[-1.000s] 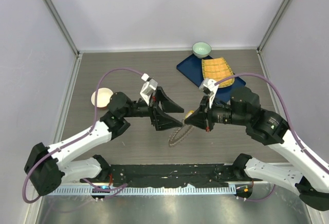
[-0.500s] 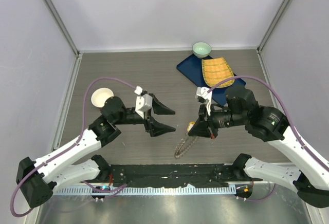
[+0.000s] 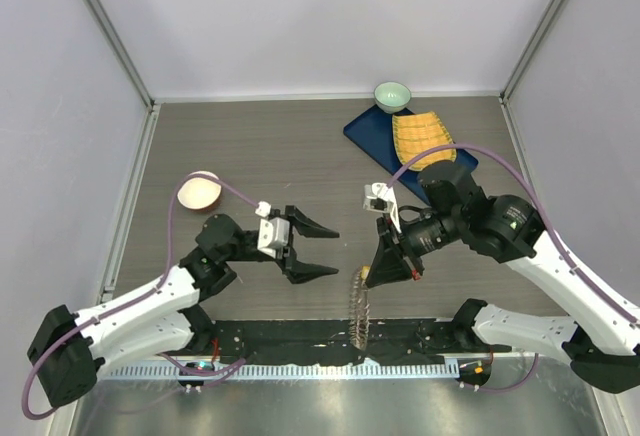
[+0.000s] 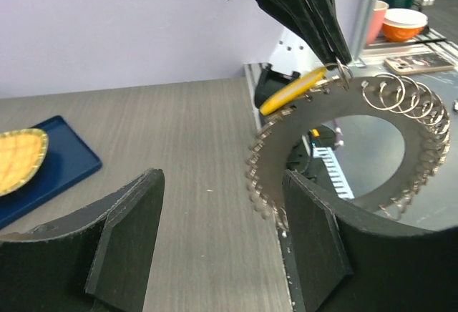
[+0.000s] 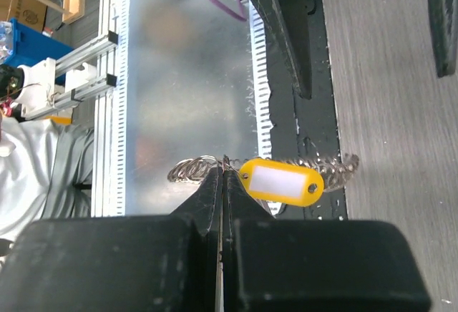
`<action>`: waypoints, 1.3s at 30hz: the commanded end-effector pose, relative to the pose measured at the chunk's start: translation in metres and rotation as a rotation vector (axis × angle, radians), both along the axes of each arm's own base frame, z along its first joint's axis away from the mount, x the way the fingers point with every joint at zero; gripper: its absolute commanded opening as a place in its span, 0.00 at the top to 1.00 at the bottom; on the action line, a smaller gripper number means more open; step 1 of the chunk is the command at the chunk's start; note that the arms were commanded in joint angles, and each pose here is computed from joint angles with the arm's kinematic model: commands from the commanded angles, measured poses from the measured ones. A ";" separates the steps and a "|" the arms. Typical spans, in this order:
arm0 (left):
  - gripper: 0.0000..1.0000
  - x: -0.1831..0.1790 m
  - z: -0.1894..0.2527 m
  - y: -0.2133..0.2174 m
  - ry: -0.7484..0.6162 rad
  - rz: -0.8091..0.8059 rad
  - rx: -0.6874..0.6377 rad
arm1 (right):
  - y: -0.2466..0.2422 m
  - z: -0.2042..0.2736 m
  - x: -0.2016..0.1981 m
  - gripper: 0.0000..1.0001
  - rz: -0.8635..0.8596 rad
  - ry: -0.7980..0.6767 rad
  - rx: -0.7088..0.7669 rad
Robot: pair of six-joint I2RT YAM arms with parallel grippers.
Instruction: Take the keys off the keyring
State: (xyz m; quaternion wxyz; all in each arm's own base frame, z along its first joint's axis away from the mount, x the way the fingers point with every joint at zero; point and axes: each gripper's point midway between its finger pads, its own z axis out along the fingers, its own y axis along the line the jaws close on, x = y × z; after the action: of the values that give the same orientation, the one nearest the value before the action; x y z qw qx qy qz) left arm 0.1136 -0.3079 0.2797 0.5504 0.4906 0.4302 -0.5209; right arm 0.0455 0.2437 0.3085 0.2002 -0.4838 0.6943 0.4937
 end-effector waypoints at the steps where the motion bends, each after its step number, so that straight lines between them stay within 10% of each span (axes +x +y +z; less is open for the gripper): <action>1: 0.30 -0.020 0.025 -0.007 -0.106 -0.083 -0.107 | -0.004 0.013 -0.016 0.99 0.074 0.003 0.059; 39: 0.36 -0.064 0.067 -0.039 -0.191 -0.377 -0.186 | 0.005 0.036 -0.025 0.99 0.173 0.002 0.176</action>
State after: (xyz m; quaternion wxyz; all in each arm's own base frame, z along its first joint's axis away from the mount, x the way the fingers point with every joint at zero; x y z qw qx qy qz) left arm 0.0541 -0.3455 0.3299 0.5136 0.5447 0.2639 -0.6082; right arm 0.0247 0.2473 0.3265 0.1784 -0.5122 0.6333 0.5520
